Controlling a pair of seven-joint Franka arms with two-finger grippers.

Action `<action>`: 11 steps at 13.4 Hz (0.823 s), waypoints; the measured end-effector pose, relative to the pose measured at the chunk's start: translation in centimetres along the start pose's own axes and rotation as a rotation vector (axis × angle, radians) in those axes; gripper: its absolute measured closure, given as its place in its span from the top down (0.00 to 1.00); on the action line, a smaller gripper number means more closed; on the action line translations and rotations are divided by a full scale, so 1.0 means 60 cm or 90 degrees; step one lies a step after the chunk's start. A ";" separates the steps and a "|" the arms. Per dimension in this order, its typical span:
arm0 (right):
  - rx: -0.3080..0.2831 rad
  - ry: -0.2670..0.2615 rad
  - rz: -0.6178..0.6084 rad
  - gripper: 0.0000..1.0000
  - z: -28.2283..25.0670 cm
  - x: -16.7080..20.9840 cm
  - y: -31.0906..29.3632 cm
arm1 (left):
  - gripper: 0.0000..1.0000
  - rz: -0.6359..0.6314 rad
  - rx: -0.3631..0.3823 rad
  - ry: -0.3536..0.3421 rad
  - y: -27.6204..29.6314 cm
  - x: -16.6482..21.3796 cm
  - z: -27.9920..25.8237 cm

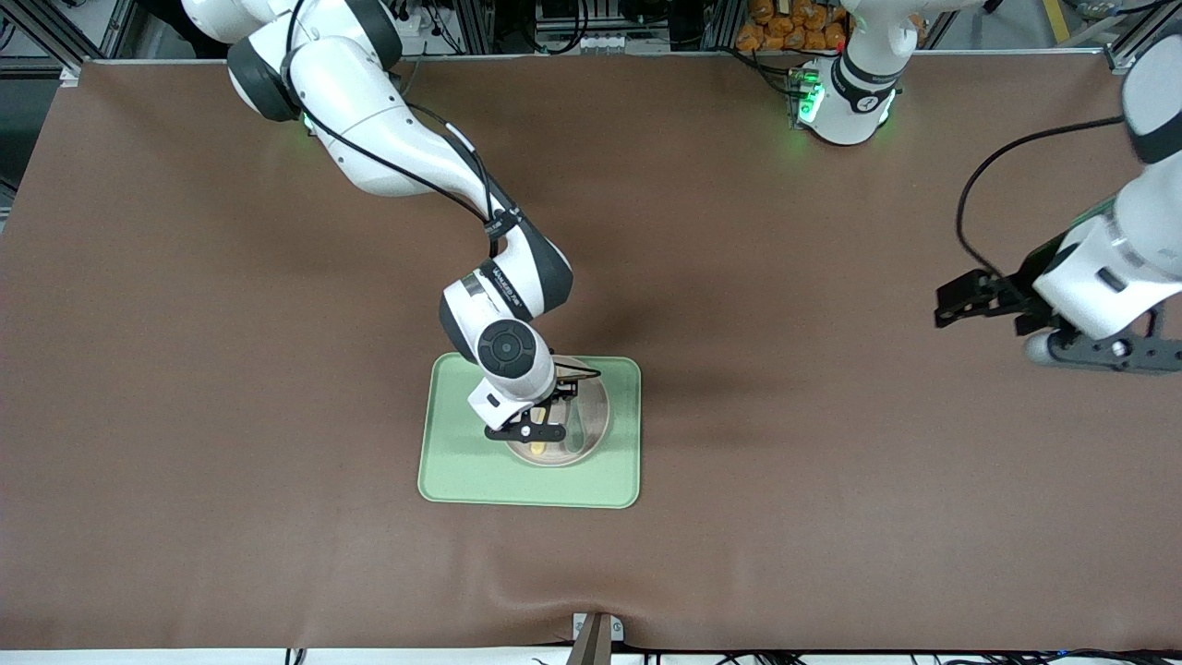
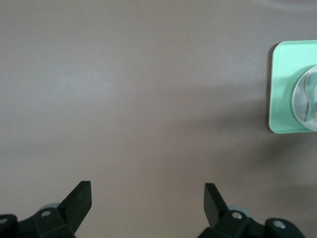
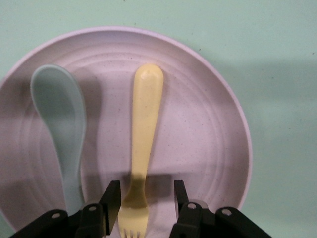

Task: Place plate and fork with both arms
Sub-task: 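Grasp the yellow fork with the right gripper and lift it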

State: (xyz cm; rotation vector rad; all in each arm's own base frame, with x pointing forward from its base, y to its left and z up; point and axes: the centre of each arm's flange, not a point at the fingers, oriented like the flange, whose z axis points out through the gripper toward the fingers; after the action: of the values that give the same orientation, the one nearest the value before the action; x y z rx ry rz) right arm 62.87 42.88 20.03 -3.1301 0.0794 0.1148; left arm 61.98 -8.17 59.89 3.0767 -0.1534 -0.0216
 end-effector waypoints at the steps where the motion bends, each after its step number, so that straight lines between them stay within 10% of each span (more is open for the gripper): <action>1: 0.000 0.000 0.004 0.52 0.000 0.000 -0.001 | 1.00 0.007 0.002 -0.003 -0.008 -0.007 -0.009; 11: -0.006 -0.005 0.003 0.41 0.019 -0.018 -0.021 | 1.00 0.022 0.008 -0.028 -0.003 -0.036 -0.021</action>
State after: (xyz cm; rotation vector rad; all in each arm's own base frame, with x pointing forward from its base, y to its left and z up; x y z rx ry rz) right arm 61.76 44.20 19.00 -3.1392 0.0872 0.1267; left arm 59.87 -7.68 61.13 3.0866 -0.2085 -0.0881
